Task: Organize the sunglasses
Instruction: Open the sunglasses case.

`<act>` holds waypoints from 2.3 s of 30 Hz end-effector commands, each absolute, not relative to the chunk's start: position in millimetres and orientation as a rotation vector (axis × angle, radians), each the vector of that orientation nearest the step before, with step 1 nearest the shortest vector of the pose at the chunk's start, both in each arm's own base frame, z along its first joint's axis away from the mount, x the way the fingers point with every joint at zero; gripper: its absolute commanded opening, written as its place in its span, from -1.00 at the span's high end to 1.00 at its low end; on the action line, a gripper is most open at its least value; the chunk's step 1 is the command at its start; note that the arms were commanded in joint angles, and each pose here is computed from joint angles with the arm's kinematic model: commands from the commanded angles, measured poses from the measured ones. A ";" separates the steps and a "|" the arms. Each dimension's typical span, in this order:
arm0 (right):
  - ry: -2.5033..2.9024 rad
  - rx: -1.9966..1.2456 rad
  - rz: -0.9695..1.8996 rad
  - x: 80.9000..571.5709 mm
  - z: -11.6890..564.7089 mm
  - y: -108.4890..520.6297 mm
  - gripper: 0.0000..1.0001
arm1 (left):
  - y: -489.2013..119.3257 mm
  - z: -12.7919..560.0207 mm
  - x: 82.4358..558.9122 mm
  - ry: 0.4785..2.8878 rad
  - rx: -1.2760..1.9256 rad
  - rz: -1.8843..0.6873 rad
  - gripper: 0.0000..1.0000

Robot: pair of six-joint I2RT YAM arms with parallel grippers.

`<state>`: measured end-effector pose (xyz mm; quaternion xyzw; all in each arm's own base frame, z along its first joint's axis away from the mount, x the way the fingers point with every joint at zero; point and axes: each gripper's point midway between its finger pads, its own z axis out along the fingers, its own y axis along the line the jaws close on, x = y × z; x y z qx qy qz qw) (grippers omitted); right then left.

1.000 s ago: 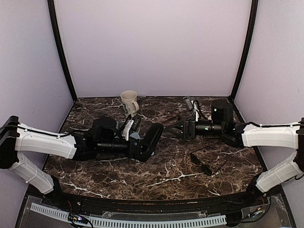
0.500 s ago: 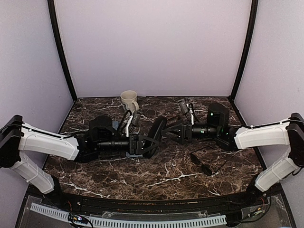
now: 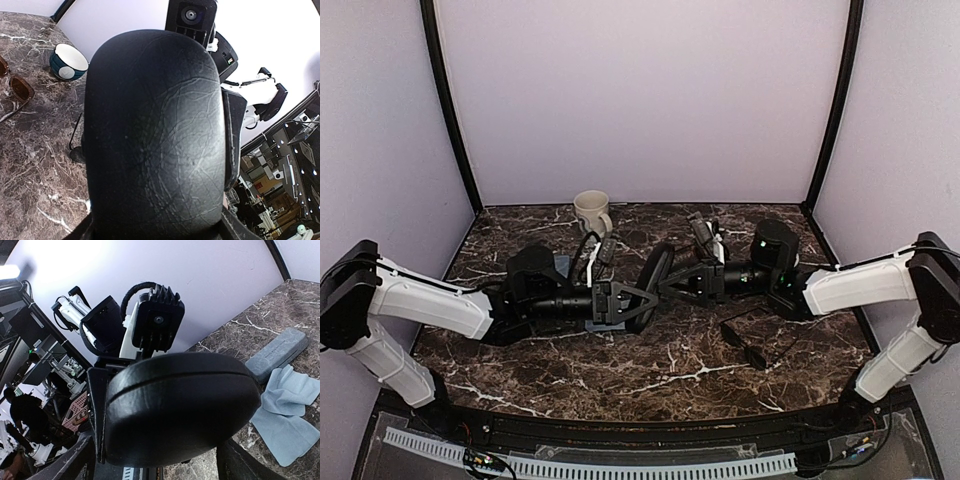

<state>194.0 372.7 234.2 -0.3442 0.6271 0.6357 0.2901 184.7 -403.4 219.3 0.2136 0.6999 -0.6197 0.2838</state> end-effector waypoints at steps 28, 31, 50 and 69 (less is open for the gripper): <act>1.545 -0.899 1.756 201.6 265.5 377.0 -0.41 | -405.1 230.8 174.4 1.794 0.607 -1.747 1.00; 1.540 -0.899 1.759 201.9 266.6 375.6 -0.29 | -404.9 231.1 174.1 1.792 0.609 -1.747 1.00; 1.596 -0.944 1.708 198.4 259.5 370.1 0.92 | -395.5 218.3 185.3 1.881 0.590 -1.573 -0.72; 1.623 -1.033 1.716 187.6 242.9 369.0 1.00 | -398.5 225.5 181.7 1.823 0.636 -1.596 0.00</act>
